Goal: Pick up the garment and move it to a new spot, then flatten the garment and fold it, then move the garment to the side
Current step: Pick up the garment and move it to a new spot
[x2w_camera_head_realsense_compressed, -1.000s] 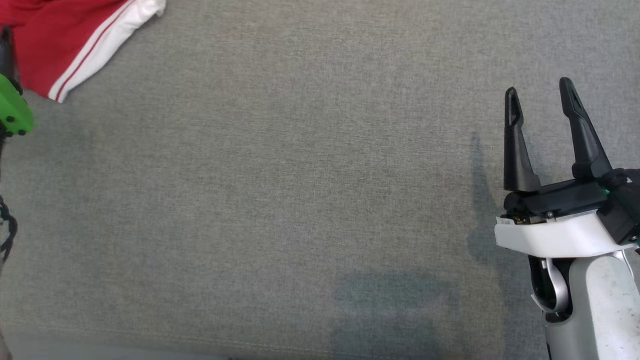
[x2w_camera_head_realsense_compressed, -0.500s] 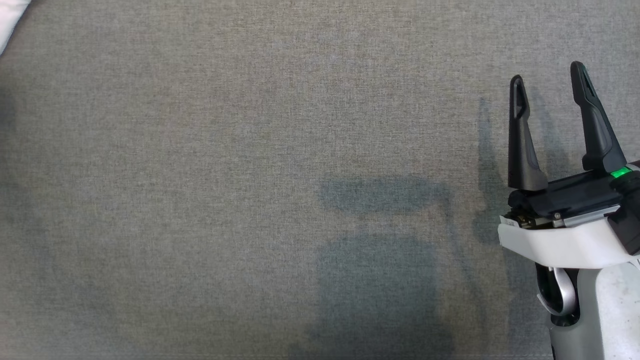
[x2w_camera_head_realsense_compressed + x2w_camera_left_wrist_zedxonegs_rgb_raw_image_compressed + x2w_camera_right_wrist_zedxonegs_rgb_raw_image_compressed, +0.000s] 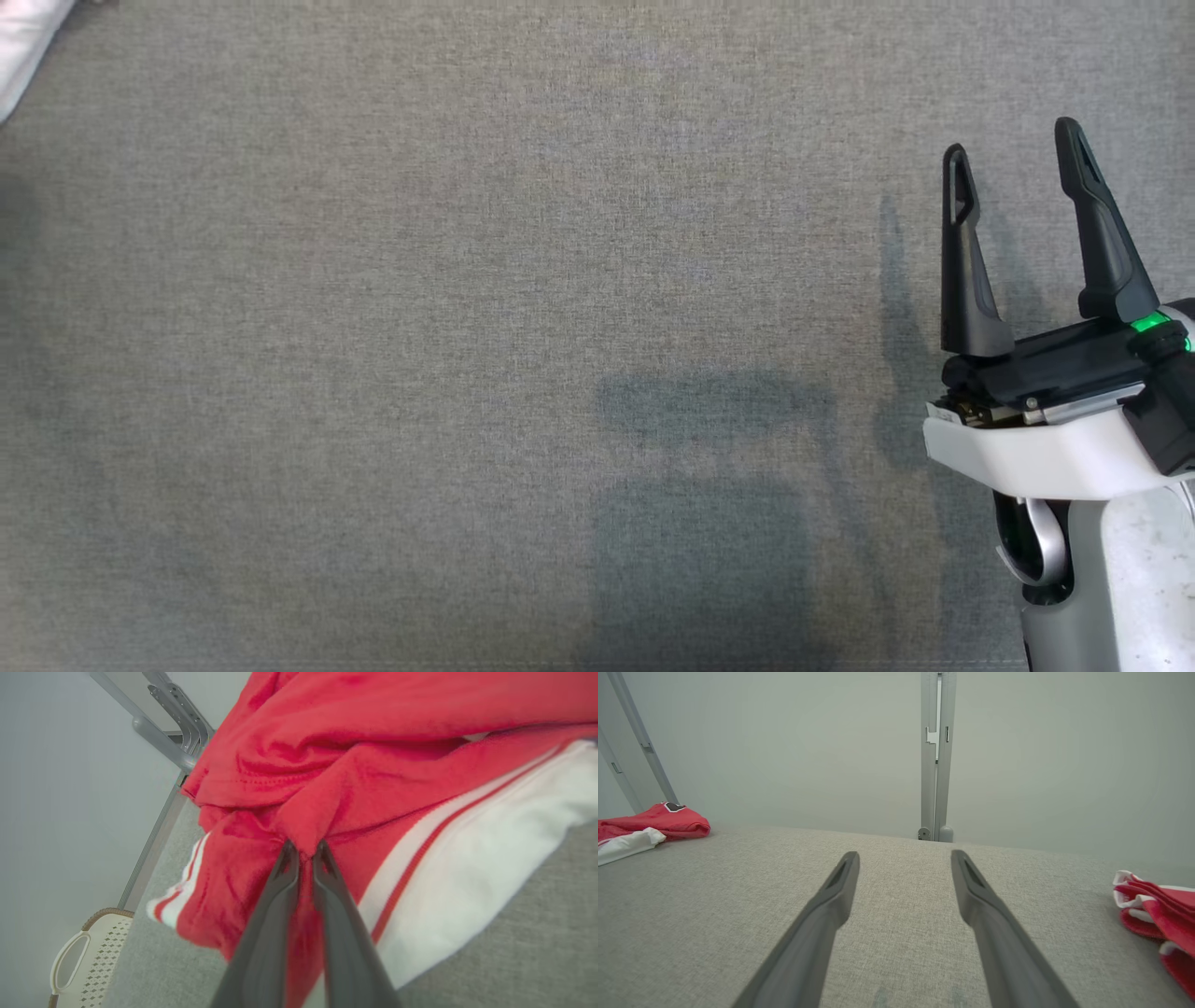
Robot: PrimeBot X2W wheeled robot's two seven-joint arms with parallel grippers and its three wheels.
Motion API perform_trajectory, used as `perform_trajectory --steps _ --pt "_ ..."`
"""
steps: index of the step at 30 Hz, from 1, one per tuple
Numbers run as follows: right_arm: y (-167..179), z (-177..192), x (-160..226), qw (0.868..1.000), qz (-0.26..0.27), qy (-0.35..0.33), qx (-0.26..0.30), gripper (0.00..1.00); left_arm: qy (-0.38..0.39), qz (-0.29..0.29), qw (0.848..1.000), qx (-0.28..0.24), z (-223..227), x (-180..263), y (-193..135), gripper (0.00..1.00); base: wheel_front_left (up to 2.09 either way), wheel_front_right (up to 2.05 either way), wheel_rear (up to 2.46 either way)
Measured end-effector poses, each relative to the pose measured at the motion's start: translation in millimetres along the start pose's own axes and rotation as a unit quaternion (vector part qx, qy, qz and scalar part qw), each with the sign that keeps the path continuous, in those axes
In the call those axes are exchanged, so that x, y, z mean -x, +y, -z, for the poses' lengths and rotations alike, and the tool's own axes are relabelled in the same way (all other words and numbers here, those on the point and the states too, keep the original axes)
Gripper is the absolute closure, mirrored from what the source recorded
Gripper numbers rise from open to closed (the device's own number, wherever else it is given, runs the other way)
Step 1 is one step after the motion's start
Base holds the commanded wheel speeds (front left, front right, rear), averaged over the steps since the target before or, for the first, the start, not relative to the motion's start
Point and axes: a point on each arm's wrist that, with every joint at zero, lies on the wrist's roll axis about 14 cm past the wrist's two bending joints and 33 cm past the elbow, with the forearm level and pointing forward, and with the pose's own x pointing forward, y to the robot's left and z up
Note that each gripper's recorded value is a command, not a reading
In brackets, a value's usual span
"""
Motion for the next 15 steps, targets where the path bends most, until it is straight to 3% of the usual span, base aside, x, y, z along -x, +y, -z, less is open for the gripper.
perform_trajectory --steps 6,15 --pt "5.7 -14.7 3.2 1.0 -0.005 -0.014 -0.003 0.0 -0.093 0.0 0.995 -0.031 -62.3 17.5 7.7 1.0 0.0 0.0 0.0" --pt "11.8 -45.0 14.4 0.999 -0.006 -0.038 -0.009 0.0 -0.217 0.044 0.972 -0.074 -156.0 64.2 -19.3 1.0 0.0 0.0 0.0"
